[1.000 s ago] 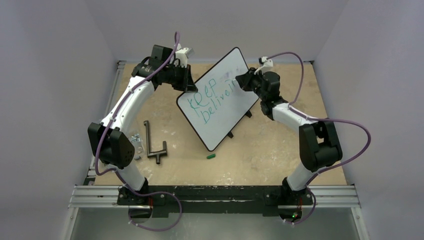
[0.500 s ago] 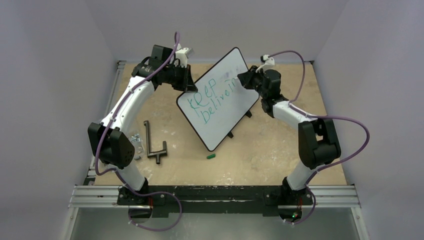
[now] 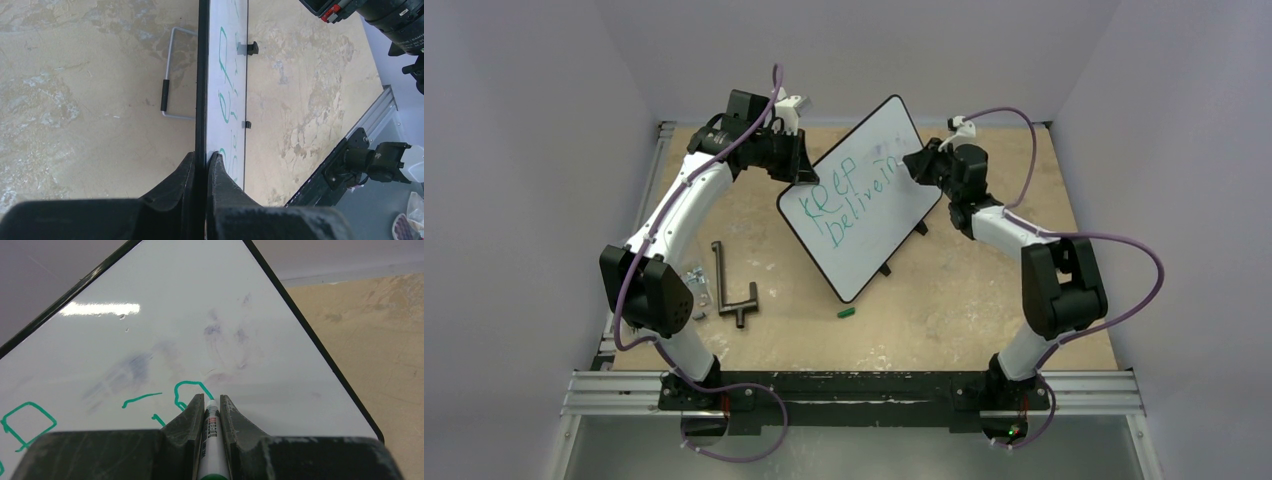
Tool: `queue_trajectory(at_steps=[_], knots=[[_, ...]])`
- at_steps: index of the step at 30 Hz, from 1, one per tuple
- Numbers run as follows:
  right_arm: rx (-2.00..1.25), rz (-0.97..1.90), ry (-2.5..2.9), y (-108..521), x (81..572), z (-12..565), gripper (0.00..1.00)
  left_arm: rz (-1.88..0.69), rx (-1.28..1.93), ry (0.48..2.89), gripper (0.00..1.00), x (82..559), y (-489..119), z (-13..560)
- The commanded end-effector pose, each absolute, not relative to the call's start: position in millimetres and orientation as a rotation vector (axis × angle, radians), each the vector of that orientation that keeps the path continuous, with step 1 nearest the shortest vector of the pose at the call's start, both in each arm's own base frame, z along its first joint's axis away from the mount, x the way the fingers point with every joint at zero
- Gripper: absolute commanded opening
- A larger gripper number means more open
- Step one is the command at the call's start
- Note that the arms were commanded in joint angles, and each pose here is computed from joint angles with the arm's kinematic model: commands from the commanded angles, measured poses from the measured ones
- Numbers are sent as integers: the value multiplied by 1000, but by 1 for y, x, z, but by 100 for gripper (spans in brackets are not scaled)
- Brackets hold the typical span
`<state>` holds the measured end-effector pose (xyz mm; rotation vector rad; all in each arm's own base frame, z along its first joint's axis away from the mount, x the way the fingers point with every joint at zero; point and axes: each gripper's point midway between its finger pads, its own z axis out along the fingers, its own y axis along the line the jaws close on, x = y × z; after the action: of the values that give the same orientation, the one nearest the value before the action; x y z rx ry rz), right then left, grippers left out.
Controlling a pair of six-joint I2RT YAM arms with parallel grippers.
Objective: Write a sentence on the whiteboard
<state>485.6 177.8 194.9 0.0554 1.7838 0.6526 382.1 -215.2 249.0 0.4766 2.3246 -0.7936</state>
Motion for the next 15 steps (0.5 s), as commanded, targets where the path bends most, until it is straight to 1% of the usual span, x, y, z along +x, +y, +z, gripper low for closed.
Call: queue_trajectory(at_steps=[1, 7, 15], knots=[[38, 662, 1787, 180, 476, 201, 0, -457, 476, 2331, 0, 398, -170, 241], [37, 646, 1772, 177, 472, 212, 0, -457, 474, 2331, 0, 398, -170, 240], [57, 609, 1692, 166, 470, 248, 0, -457, 476, 2329, 0, 398, -170, 241]])
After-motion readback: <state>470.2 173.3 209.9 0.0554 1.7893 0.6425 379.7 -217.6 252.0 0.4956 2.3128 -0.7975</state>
